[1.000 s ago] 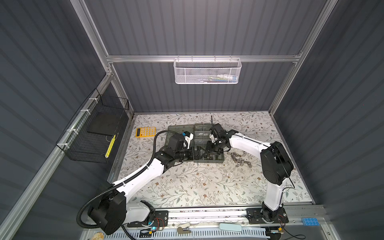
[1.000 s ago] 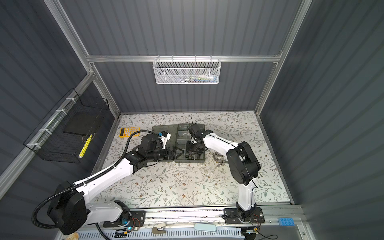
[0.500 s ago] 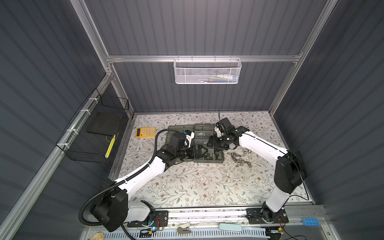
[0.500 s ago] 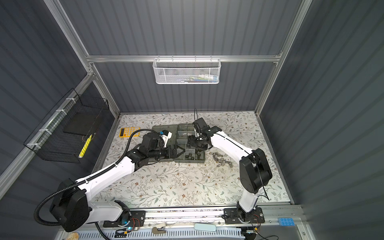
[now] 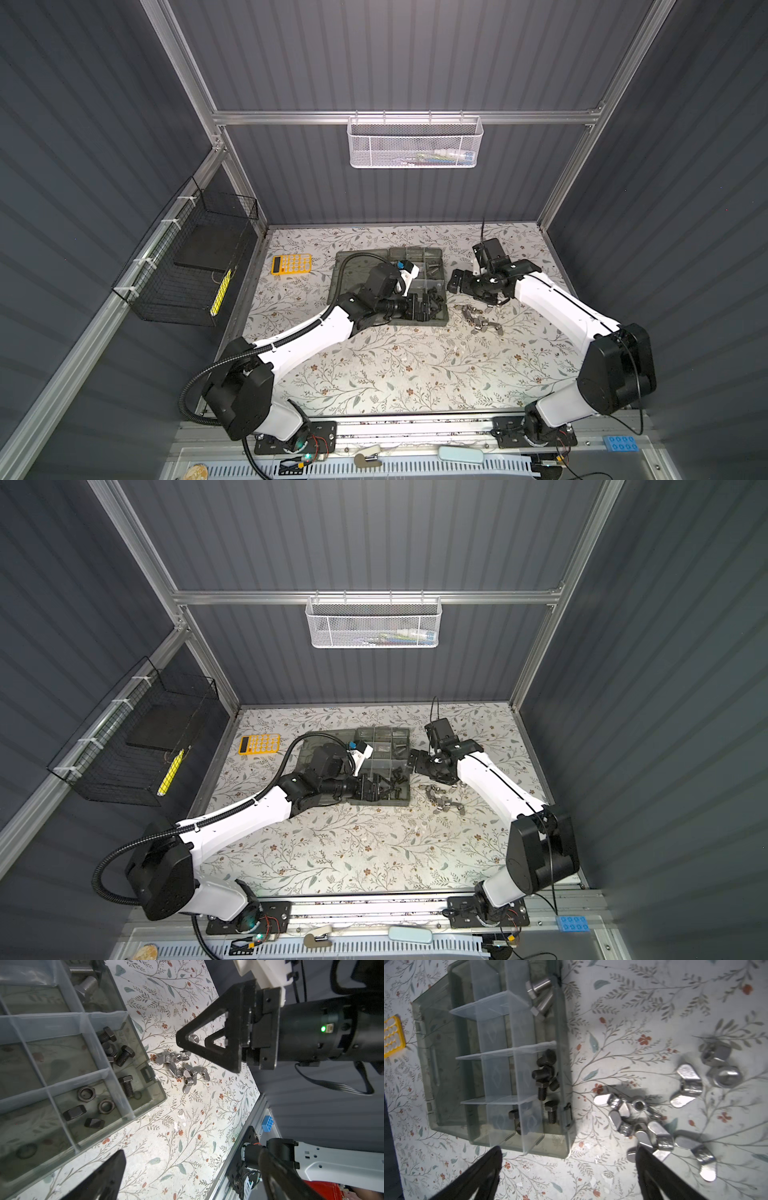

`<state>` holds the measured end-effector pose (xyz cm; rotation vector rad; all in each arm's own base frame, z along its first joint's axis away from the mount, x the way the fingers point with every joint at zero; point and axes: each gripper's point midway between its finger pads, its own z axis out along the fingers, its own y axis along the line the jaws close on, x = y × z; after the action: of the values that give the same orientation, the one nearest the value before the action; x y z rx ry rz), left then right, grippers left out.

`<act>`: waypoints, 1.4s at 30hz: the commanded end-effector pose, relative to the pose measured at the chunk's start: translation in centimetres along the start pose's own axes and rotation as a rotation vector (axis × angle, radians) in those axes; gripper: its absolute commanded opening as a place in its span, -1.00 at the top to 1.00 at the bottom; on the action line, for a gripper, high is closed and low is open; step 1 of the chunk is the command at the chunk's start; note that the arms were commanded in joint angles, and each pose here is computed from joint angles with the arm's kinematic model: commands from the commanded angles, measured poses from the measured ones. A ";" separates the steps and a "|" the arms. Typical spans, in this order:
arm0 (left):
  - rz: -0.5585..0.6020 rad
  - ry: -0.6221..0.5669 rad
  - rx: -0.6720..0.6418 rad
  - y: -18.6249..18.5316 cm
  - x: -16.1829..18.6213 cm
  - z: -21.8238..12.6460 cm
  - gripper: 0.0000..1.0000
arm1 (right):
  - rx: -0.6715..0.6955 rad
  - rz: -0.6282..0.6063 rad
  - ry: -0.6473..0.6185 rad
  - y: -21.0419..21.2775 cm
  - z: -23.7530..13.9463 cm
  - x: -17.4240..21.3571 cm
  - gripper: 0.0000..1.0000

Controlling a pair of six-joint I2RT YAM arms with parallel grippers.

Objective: Sort the screws and nuts into containers
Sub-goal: 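Move the empty right gripper back over the nut pile, then lower the right gripper and grasp a silver hex nut in the pile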

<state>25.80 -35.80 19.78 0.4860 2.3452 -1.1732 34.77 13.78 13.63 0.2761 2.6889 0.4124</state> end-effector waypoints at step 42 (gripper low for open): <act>0.045 0.081 0.101 0.5 -4.5 9.5 -0.99 | 0.269 0.172 0.126 -14.8 8.9 -4.3 0.44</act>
<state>31.27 -42.74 15.23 0.5911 2.4007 -1.2401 40.18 1.12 2.93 0.5770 2.8469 0.1112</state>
